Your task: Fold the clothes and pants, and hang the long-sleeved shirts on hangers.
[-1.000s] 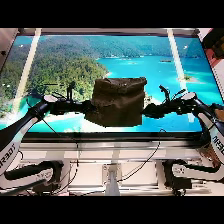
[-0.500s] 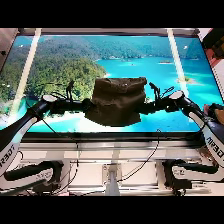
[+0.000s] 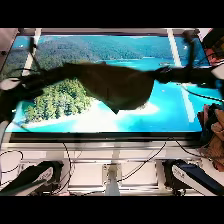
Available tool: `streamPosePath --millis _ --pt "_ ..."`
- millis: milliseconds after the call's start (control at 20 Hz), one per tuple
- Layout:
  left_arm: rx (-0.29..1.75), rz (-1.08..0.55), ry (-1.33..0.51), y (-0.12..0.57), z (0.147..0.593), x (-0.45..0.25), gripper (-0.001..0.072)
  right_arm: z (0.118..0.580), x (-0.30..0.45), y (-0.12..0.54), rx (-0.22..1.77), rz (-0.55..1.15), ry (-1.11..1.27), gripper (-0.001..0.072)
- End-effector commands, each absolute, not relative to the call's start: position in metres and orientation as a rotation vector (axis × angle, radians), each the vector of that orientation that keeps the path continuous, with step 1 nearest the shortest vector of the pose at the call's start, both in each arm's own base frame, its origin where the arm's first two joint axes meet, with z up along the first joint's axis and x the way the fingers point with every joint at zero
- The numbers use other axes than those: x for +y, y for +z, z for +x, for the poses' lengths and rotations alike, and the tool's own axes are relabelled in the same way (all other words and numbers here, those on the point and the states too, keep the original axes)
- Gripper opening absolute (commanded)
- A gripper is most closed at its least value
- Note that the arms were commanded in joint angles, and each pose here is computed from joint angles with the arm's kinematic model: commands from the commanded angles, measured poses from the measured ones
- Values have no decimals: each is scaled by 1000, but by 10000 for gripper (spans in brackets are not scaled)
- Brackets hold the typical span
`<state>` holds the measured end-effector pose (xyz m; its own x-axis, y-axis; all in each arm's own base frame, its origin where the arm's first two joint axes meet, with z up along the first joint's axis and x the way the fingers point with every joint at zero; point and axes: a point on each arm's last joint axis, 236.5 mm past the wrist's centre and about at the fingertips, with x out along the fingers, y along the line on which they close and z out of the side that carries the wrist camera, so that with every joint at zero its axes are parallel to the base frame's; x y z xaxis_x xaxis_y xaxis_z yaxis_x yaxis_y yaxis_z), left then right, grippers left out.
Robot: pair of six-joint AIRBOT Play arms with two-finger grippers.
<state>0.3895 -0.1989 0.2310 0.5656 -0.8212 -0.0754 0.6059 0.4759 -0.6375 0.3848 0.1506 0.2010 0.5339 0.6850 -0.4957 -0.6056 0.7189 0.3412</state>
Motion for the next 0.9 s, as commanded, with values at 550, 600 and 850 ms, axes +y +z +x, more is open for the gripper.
streamPosePath --millis 550,600,850 --pt "-324 -362 -807 457 226 -151 57 239 150 390 186 -139 728 24" --pt "-324 -383 -841 461 211 -155 57 224 153 391 190 -142 744 24" --pt "-95 -604 -1000 447 161 -180 56 173 157 403 174 -75 740 23"
